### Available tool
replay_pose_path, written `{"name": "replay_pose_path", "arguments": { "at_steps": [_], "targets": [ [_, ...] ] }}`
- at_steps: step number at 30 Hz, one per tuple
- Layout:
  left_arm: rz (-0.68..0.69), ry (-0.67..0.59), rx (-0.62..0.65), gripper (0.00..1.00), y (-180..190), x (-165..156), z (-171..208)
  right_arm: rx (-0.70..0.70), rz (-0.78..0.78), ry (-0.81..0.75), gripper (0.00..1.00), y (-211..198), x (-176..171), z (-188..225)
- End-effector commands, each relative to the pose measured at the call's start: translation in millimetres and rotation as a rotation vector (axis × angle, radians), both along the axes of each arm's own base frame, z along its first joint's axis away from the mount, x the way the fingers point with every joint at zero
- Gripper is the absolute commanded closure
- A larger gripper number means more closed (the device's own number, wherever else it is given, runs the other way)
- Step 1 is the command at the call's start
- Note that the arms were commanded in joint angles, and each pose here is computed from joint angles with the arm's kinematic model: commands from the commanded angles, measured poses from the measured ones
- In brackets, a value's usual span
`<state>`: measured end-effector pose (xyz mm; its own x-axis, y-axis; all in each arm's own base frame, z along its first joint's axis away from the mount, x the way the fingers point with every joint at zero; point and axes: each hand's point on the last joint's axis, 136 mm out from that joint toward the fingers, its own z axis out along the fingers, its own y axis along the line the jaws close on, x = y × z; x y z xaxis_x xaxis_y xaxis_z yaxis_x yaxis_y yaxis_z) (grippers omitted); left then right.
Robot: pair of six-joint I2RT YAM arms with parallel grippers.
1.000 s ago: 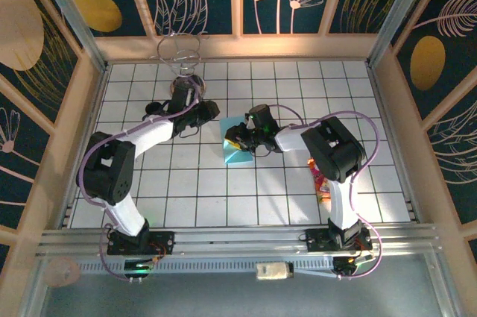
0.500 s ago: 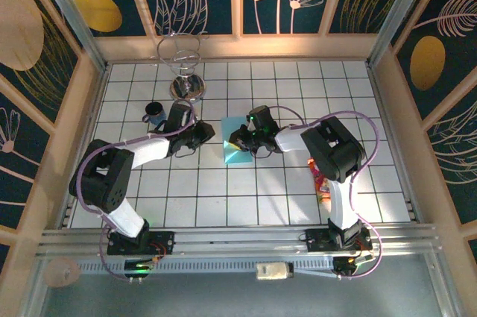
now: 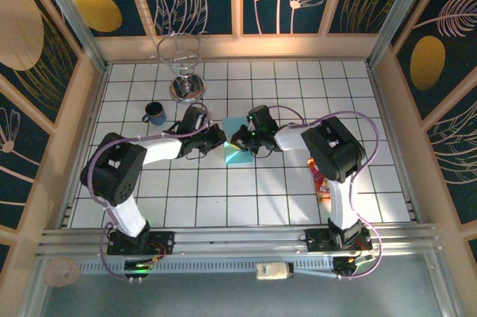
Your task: Fold a paper plane with a square sheet of paper (pick it up from the middle)
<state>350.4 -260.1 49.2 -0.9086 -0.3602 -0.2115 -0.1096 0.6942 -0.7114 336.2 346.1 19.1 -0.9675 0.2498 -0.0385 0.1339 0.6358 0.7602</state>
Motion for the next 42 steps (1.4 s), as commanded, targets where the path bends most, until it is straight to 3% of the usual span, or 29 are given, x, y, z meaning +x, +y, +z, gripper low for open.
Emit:
{"name": "replay_pose_path", "arguments": {
  "at_steps": [1, 21, 31, 42],
  "targets": [
    [-0.021, 0.007, 0.026, 0.99, -5, 4, -4, -0.097, -0.004, 0.054, 1.0, -12, -10, -26],
    [-0.037, 0.136, 0.162, 1.0, 7, -6, -52, -0.075, -0.003, 0.047, 1.0, -10, -10, -21],
    [-0.003, 0.193, 0.266, 1.0, 23, -9, -73, 0.024, 0.093, -0.13, 1.0, 2, -1, 47],
    [-0.01, 0.186, 0.262, 1.0, 21, -8, -70, 0.009, 0.162, -0.05, 1.0, 9, -24, 23]
  ]
}}
